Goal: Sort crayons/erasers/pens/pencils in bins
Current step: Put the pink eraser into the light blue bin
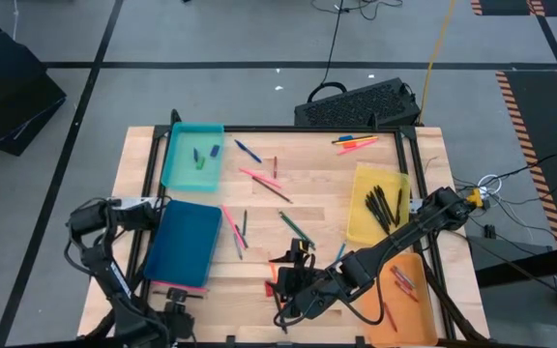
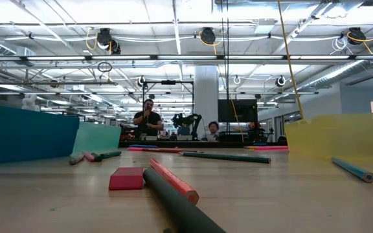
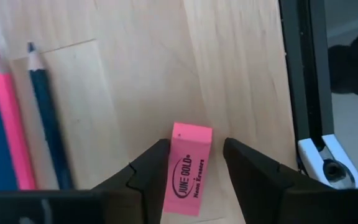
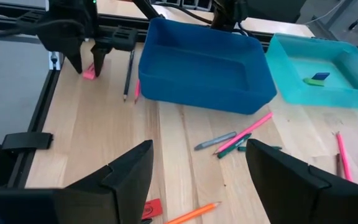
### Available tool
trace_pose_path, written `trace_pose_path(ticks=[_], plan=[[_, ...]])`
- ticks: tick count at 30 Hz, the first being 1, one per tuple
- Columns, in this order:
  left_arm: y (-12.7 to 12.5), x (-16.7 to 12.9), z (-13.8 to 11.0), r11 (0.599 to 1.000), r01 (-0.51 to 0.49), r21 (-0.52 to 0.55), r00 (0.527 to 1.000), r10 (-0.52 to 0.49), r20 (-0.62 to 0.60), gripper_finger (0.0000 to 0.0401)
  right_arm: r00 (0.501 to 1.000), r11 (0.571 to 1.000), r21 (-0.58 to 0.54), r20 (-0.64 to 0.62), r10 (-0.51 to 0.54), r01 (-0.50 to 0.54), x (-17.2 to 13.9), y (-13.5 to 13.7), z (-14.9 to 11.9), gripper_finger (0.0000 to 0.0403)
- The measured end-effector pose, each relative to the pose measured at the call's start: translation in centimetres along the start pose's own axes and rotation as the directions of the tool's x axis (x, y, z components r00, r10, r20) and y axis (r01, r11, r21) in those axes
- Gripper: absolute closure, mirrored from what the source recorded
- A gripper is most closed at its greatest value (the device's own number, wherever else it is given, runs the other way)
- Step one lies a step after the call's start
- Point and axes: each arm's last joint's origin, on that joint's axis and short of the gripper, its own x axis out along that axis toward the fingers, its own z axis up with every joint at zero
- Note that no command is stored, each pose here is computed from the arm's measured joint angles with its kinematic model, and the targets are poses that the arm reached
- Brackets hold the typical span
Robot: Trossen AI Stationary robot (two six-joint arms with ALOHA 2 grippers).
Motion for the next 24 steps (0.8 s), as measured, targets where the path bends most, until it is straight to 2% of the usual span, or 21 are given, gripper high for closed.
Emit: trace_pose_path(ticks=[3, 11, 16, 19, 24], plan=[[0.2, 0.1, 0.4, 1.0, 0.027, 0.009, 0.999, -0.026, -0.031, 0.0257, 1.0, 1.0, 0.005, 0.0, 0.001, -0.001, 0.0, 0.0, 0.0, 0.0154], [0.6, 0.2, 1.1, 0.997, 0.066, 0.042, 0.996, -0.064, -0.055, 0.036, 1.0, 1.0, 0.004, 0.001, 0.013, -0.013, -0.3, 0.5, -0.1, 0.0154], [0.7, -0.1, 1.2, 0.997, 0.067, 0.038, 0.997, -0.065, -0.041, 0.0361, 1.0, 1.0, -0.006, 0.003, 0.02, -0.02, -0.6, 0.7, -0.2, 0.0154], [0.9, -1.2, 1.3, 0.996, 0.08, 0.036, 0.997, -0.08, 0.002, 0.0359, 1.0, 1.0, -0.017, 0.002, 0.022, -0.022, -0.5, 0.7, -0.2, 0.0154], [1.7, -6.0, 2.1, 0.99, 0.132, 0.041, 0.966, -0.138, 0.22, 0.0356, 1.0, 0.996, -0.088, 0.007, 0.025, -0.024, -0.6, 0.7, -0.2, 0.0154]])
